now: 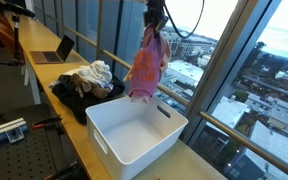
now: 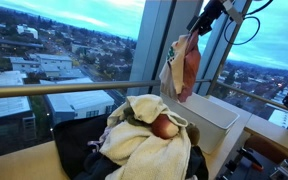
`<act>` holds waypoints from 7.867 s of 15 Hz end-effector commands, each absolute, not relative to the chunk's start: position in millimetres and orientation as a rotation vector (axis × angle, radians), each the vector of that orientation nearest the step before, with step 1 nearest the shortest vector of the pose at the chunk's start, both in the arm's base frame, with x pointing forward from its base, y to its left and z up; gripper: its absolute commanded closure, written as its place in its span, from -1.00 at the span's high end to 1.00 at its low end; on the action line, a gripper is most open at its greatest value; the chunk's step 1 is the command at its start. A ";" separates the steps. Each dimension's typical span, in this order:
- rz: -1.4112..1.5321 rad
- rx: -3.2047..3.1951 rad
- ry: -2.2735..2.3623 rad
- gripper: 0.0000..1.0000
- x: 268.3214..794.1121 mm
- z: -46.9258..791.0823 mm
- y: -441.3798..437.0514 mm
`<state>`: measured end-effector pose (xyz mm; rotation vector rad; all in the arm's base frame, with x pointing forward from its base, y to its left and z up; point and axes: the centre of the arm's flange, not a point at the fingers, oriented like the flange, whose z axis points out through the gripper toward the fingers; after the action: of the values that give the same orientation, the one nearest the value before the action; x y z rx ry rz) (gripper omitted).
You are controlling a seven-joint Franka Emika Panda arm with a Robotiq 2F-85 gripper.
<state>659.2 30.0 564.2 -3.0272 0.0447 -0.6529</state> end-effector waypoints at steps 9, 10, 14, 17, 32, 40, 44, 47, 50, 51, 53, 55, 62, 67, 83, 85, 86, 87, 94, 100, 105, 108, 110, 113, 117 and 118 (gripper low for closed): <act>-0.672 -2.965 -0.461 -0.98 576.7 615.9 262.3; -0.659 -2.957 -0.492 -0.98 569.9 610.9 275.3; -0.572 -2.962 -0.636 -0.98 537.6 570.4 322.2; -0.495 -2.987 -0.766 -0.98 508.4 532.2 353.5; -0.257 -3.047 -0.887 0.16 473.7 453.0 374.6; -0.335 -3.116 -0.606 1.00 551.5 484.6 270.3; -0.348 -3.170 -0.417 1.00 592.3 481.0 190.6; -0.322 -3.195 -0.328 1.00 605.9 468.1 154.6; -0.278 -3.211 -0.268 1.00 615.8 446.7 134.6; -0.264 -3.213 -0.252 1.00 618.6 440.0 128.2; -0.242 -3.217 -0.216 1.00 624.6 428.2 112.3; -0.226 -3.221 -0.170 1.00 631.4 418.1 90.2; -0.190 -3.205 0.031 1.00 636.7 398.1 7.0; -0.177 -3.131 0.105 1.00 622.6 411.0 -24.9; -0.186 -3.097 0.120 1.00 627.7 420.1 -35.8; -0.186 -3.097 0.120 1.00 627.7 420.0 -35.8; -0.186 -3.097 0.120 1.00 627.7 420.1 -35.8; -0.186 -3.097 0.120 1.00 627.7 420.1 -35.8; -0.223 -3.132 0.040 1.00 645.9 394.6 -4.8; -0.279 -3.166 -0.158 1.00 648.3 366.1 151.1; -0.296 -3.163 -0.250 1.00 627.4 343.5 279.4; -0.284 -3.166 -0.280 1.00 612.2 322.5 327.4; -0.268 -3.170 -0.293 1.00 603.3 307.7 348.3; -0.234 -3.174 -0.298 1.00 593.8 284.3 366.5; -0.134 -3.202 -0.298 1.00 588.0 238.8 371.2; -0.103 -3.213 -0.297 1.00 588.4 225.9 369.2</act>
<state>582.3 365.6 259.1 -3.1830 -0.3082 -0.1455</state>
